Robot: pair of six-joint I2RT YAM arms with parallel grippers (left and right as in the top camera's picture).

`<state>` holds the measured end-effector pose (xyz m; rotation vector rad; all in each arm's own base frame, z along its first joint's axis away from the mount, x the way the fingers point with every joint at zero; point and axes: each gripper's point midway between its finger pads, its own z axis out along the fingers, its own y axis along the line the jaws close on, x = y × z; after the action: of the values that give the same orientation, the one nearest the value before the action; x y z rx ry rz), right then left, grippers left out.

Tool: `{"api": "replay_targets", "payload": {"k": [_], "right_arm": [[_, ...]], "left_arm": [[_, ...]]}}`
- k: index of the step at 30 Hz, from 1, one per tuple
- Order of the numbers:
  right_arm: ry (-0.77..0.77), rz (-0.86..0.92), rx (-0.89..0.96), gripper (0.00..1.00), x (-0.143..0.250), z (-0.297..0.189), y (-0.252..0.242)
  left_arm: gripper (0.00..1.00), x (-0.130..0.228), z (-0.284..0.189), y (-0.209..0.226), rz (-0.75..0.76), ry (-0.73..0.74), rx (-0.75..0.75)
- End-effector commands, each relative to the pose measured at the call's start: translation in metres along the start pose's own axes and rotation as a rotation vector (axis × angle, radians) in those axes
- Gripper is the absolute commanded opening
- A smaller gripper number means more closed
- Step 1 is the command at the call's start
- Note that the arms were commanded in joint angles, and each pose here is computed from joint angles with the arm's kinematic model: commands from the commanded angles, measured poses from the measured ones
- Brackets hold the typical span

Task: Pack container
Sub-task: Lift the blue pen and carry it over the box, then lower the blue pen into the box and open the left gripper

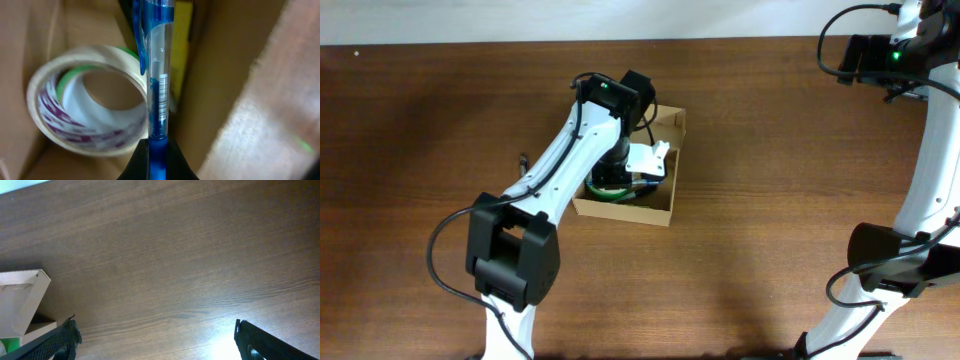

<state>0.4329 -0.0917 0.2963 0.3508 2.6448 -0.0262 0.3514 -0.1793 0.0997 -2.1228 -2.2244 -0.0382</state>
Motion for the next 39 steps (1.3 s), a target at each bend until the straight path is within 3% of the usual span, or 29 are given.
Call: {"api": "replay_targets", "payload": {"k": [1,25,36,39], "right_arm": [[0.007,0.012,-0.003,0.99,0.0,0.003,-0.002],[0.006,0.012,-0.002,0.99,0.0,0.003,-0.002],[0.007,0.012,-0.003,0.99,0.0,0.003,-0.002],[0.006,0.012,-0.002,0.99,0.0,0.003,-0.002]], "left_arm": [[0.02,-0.005,0.006,0.002,0.02,-0.014,0.009],[0.02,-0.003,0.023,-0.024,0.017,-0.021,0.127],[0.02,-0.004,0.033,-0.022,0.017,-0.025,0.115],[0.33,-0.005,0.032,-0.022,0.014,-0.025,0.114]]}}
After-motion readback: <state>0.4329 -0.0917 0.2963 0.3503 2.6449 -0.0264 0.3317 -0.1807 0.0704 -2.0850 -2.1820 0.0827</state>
